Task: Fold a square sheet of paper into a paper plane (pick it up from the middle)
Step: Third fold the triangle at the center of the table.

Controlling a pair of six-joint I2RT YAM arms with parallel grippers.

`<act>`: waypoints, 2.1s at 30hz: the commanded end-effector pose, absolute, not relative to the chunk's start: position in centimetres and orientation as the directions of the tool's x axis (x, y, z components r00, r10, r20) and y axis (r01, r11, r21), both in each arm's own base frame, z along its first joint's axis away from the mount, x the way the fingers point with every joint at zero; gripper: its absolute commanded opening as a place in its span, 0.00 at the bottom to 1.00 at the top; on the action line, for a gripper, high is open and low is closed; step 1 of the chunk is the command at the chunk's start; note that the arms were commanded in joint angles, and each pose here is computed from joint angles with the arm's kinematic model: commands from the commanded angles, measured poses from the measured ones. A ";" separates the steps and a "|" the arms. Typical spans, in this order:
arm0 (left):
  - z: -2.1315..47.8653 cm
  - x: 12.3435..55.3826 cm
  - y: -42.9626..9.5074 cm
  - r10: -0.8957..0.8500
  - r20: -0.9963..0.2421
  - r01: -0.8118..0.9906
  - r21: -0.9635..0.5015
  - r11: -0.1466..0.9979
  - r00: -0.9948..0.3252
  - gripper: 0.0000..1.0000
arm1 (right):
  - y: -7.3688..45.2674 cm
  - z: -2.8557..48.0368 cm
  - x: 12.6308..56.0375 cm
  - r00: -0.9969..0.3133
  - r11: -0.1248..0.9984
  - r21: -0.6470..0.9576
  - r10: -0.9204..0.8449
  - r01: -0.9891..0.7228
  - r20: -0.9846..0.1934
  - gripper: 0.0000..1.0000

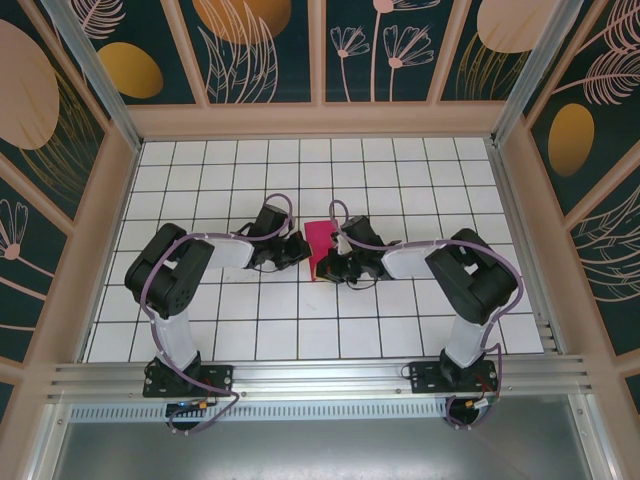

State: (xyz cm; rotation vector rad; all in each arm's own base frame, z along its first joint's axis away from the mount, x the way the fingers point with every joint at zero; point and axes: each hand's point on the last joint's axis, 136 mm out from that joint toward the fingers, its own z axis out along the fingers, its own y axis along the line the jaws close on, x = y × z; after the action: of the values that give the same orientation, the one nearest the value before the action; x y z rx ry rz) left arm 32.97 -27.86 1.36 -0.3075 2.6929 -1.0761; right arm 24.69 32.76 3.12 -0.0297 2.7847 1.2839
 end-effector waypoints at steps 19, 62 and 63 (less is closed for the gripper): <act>-2.4 31.6 -25.7 -0.285 -0.105 -0.171 -0.591 0.788 -0.953 0.00 | 32.3 1.0 24.4 -0.998 0.702 0.711 -0.003 -0.046 -0.062 0.04; -1.9 32.0 -26.0 -0.278 -0.117 -0.157 -0.595 0.788 -0.953 0.00 | 31.8 4.3 29.1 -0.976 0.728 0.680 0.078 -0.084 -0.204 0.03; -1.9 32.0 -25.9 -0.279 -0.117 -0.158 -0.594 0.789 -0.953 0.00 | 31.9 4.1 29.2 -0.977 0.731 0.678 0.081 -0.078 -0.199 0.03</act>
State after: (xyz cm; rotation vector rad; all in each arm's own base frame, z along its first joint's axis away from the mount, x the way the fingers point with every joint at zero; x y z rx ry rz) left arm 33.02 -27.84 1.33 -0.3078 2.6903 -1.0678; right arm 28.56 31.70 4.53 0.0061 2.7080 1.1168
